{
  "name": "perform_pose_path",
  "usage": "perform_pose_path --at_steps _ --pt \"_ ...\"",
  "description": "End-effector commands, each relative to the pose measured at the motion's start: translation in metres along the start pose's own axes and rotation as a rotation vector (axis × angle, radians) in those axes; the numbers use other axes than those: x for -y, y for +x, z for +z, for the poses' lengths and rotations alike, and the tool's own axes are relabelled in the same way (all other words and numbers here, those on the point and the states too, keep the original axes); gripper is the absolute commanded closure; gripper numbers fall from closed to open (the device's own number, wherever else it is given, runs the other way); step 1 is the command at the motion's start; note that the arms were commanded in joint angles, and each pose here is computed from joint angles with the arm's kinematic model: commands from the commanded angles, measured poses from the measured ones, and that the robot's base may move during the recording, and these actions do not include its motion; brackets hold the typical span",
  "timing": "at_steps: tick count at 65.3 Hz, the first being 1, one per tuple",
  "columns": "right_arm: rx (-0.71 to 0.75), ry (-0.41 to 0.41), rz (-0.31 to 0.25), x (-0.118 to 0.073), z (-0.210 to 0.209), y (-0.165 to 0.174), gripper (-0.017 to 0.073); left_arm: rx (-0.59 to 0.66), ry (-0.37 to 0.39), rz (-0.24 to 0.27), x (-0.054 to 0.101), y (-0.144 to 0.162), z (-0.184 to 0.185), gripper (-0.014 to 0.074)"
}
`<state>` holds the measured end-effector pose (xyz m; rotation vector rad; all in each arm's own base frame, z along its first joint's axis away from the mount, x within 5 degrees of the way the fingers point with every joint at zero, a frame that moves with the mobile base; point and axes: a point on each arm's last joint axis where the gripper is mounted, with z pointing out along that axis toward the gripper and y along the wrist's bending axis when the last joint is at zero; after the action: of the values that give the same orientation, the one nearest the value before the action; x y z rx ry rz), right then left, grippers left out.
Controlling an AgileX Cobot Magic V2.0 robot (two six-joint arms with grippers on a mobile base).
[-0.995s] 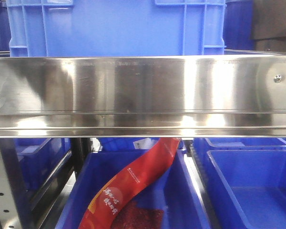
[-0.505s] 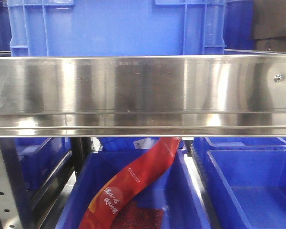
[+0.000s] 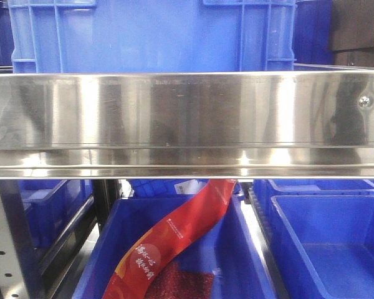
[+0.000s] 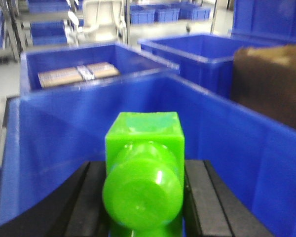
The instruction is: Grab block from conveyor and place in blue bin
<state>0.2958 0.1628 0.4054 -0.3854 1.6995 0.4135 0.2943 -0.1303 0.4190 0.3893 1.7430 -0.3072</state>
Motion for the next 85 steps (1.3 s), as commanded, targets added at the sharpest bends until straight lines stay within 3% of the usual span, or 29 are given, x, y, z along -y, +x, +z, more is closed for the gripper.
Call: perform_pose_path --at_steps 1,9,14,19,23,26,36,39,54,64,74,85 --pt "0.043 -0.001 -0.017 0.000 0.012 -0.002 0.0432 0.009 0.008 -0.008 0.002 -0.001 0.006 0.0430" --pt "0.049 -0.002 -0.017 0.000 0.021 0.003 0.0220 0.003 0.009 -0.008 0.003 0.001 0.008 0.0211" --pt "0.040 0.001 -0.016 0.001 0.022 0.005 0.0180 0.003 0.009 -0.008 0.003 0.001 0.008 0.0140" --pt "0.049 0.000 -0.016 0.001 0.021 0.004 0.0193 0.007 0.009 -0.008 0.003 0.001 0.008 0.0136" --pt "0.064 0.000 -0.016 0.001 0.019 -0.001 0.0252 0.015 0.009 -0.008 0.003 -0.002 0.007 0.0162" --pt "0.078 -0.001 -0.011 0.000 0.015 -0.005 0.0347 0.027 0.011 -0.016 0.003 -0.006 0.003 0.0221" --pt "0.120 -0.004 -0.011 0.000 0.001 -0.018 0.0687 0.075 0.012 -0.030 0.003 -0.018 -0.014 0.0594" --pt "0.133 -0.005 -0.005 -0.001 -0.006 -0.022 0.0725 0.089 0.005 -0.030 0.000 -0.021 -0.020 0.0704" --pt "0.231 -0.011 0.000 -0.002 -0.051 -0.052 0.0720 0.150 -0.012 -0.064 -0.006 -0.030 -0.058 0.0704" --pt "0.209 -0.011 0.000 -0.003 -0.078 -0.054 0.0720 0.142 -0.014 -0.065 -0.004 -0.010 -0.083 0.0704" --pt "0.176 -0.009 0.000 -0.002 -0.103 -0.032 0.0720 0.121 -0.019 -0.067 -0.003 0.023 -0.106 0.0704" --pt "0.109 -0.005 0.000 0.001 -0.130 0.022 0.0720 0.097 -0.023 -0.069 -0.001 0.064 -0.133 0.0704"
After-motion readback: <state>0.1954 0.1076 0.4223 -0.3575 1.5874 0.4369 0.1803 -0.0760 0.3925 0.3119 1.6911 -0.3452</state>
